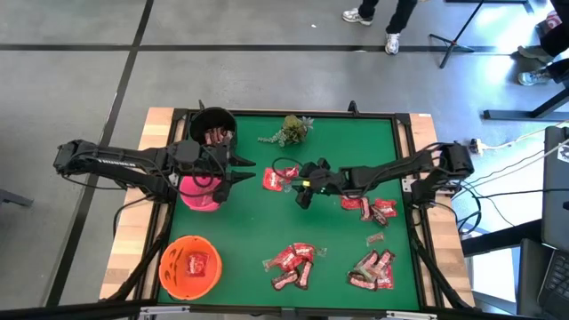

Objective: Sort candy
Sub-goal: Put the blue gummy into the pink bucket

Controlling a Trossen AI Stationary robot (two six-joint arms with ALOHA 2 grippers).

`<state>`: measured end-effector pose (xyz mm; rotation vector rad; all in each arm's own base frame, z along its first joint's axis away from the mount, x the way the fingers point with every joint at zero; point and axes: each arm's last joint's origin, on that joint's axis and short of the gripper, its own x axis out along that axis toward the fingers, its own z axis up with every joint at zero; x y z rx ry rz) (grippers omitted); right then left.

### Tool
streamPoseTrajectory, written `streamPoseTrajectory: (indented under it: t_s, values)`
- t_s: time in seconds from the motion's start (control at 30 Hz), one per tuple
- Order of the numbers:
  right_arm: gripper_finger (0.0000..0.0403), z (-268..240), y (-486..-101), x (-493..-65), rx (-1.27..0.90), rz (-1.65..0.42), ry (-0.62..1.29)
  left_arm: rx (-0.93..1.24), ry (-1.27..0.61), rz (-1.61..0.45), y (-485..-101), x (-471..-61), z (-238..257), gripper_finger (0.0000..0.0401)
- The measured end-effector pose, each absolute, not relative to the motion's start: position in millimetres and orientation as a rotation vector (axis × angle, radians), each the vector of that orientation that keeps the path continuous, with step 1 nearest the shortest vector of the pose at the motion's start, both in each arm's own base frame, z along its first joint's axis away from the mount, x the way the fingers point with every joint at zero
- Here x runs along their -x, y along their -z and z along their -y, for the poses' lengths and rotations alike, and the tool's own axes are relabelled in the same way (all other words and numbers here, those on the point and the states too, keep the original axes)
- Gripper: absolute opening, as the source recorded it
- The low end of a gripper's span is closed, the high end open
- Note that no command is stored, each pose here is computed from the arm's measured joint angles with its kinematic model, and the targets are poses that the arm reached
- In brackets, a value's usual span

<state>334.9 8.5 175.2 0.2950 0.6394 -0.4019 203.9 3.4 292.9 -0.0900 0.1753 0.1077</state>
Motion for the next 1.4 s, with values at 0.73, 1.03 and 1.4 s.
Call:
streamPoseTrajectory:
  t_s: [0.73, 1.03, 1.4]
  values:
    - [0.0241, 15.9, -174.1, -339.8, -0.344, -0.634, 0.456, 0.062, -0.097, -0.133, -297.2, -204.5, -3.1, 0.0137]
    - [0.0241, 14.9, -181.7, -349.7, -0.304, -0.622, 0.422, 0.043, -0.094, -0.132, -297.4, -204.6, -3.1, 0.0137]
    - [0.0241, 14.8, -163.3, -358.0, -0.286, -0.714, 0.427, 0.044, -0.081, -0.123, -298.5, -204.6, -2.0, 0.0137]
